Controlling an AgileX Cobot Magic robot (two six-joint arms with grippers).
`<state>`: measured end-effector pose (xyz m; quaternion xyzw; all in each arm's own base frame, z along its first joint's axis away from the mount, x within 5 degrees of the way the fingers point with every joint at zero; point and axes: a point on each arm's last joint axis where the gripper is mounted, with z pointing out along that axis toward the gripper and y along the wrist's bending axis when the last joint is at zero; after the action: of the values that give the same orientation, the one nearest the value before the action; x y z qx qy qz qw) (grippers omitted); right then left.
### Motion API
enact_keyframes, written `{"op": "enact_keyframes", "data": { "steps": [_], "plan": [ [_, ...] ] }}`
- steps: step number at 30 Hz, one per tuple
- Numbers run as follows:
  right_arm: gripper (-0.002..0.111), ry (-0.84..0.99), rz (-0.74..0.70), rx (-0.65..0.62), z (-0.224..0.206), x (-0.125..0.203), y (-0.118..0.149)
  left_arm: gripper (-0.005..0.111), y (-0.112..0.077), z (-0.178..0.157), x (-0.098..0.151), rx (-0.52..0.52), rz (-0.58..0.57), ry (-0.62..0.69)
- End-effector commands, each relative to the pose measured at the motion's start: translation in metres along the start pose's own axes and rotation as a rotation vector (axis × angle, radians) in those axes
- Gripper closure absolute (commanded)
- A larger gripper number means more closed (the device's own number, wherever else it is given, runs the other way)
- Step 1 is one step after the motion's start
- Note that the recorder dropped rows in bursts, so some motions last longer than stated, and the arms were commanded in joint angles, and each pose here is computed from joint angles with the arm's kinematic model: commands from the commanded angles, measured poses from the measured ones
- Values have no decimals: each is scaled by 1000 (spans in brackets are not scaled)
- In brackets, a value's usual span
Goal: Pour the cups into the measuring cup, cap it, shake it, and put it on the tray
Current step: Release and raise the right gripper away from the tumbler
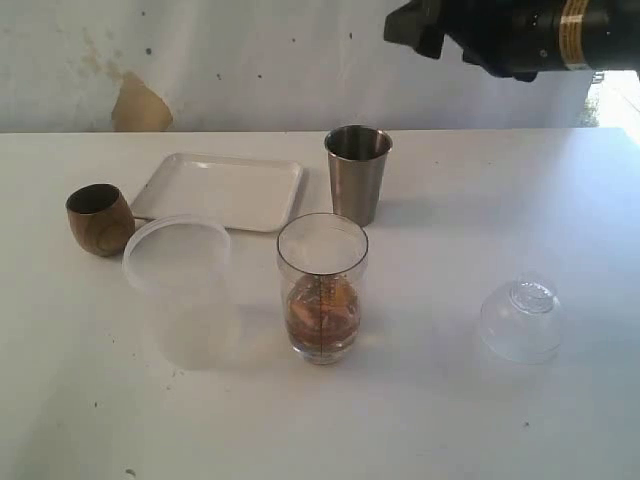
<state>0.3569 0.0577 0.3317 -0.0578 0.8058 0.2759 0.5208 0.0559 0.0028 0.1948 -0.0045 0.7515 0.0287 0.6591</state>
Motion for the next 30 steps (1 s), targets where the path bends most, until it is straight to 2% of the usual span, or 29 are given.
{"op": "enact_keyframes", "data": {
  "steps": [1, 5, 7, 9, 15, 20, 23, 26, 28, 30],
  "plan": [
    [13, 45, 40, -67, -13, 9, 10, 107, 0, 0, 1, -2, -3, -8],
    [28, 63, 98, -63, -17, 17, 11, 107, 0, 0, 1, -2, -3, -8],
    [35, 46, 104, -5, -18, 19, 5, 107, 0, 0, 1, -2, -3, -8],
    [37, 23, 103, 58, -20, 21, -1, 107, 0, 0, 1, -2, -3, -8],
    [37, -81, -72, 429, -29, 20, -35, 107, 0, 0, 1, -2, -3, -8],
    [45, -112, -81, 542, -37, 16, -52, 107, 0, 0, 1, -2, -3, -8],
    [45, -105, -176, 682, -47, 17, -68, 107, 0, 0, 1, -2, -3, -8],
    [45, -42, -310, 866, -58, 18, -80, 107, 0, 0, 1, -2, -3, -8],
    [49, 69, -333, 1012, -67, 21, -89, 107, 0, 0, 1, -2, -3, -8],
    [56, 173, -256, 1103, -69, 23, -97, 107, 0, 0, 1, -2, -3, -8]
  ]
}}
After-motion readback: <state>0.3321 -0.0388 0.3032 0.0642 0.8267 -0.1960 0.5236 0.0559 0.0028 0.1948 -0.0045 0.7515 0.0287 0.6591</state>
